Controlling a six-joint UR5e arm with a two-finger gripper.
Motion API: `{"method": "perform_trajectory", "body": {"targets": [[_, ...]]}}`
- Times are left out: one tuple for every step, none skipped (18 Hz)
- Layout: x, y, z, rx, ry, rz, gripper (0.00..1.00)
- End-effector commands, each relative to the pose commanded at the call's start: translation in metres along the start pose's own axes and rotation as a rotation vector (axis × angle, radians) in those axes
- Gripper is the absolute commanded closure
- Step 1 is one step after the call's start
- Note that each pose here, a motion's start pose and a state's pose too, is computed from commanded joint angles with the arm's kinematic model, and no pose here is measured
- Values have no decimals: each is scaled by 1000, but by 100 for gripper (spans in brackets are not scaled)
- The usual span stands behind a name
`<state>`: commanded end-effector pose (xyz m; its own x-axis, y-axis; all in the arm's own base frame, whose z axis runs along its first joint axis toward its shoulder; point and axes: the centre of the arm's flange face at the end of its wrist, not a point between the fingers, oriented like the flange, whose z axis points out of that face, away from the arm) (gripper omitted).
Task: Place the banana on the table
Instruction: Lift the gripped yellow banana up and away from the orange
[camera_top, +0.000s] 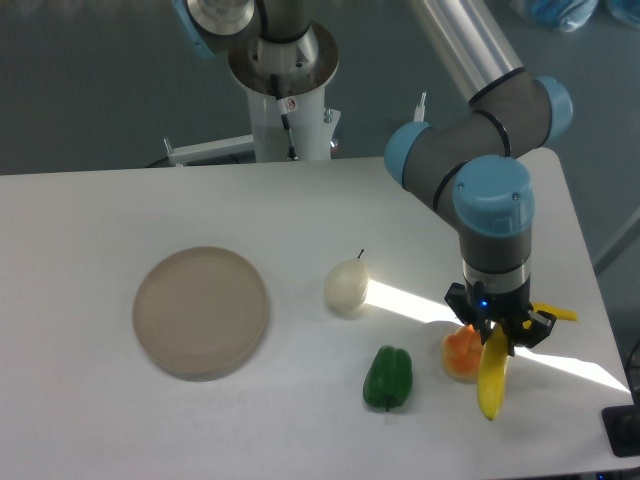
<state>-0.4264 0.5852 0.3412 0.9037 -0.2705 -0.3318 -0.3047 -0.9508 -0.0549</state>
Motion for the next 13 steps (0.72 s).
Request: {"method": "perform_trajectory", "body": {"targets": [[0, 0, -1, 0, 0, 0, 74], [0, 1, -5, 0, -3, 0, 74], [2, 2, -9, 0, 0, 2, 74], [4, 6, -15, 1, -1, 2, 74], [10, 11, -18, -3, 4, 10, 74], [16, 15, -22, -5, 9, 24, 74], [21, 20, -25, -9, 12, 43, 74], [26, 28, -32, -13, 13, 68, 74], [28, 42, -37, -22, 14, 83, 74], [34, 55, -38, -30, 24, 100, 74], [40, 72, -41, -37, 35, 115, 74], [47, 89, -36, -47, 56, 136, 74], [53, 102, -30, -56, 77, 172, 74]]}}
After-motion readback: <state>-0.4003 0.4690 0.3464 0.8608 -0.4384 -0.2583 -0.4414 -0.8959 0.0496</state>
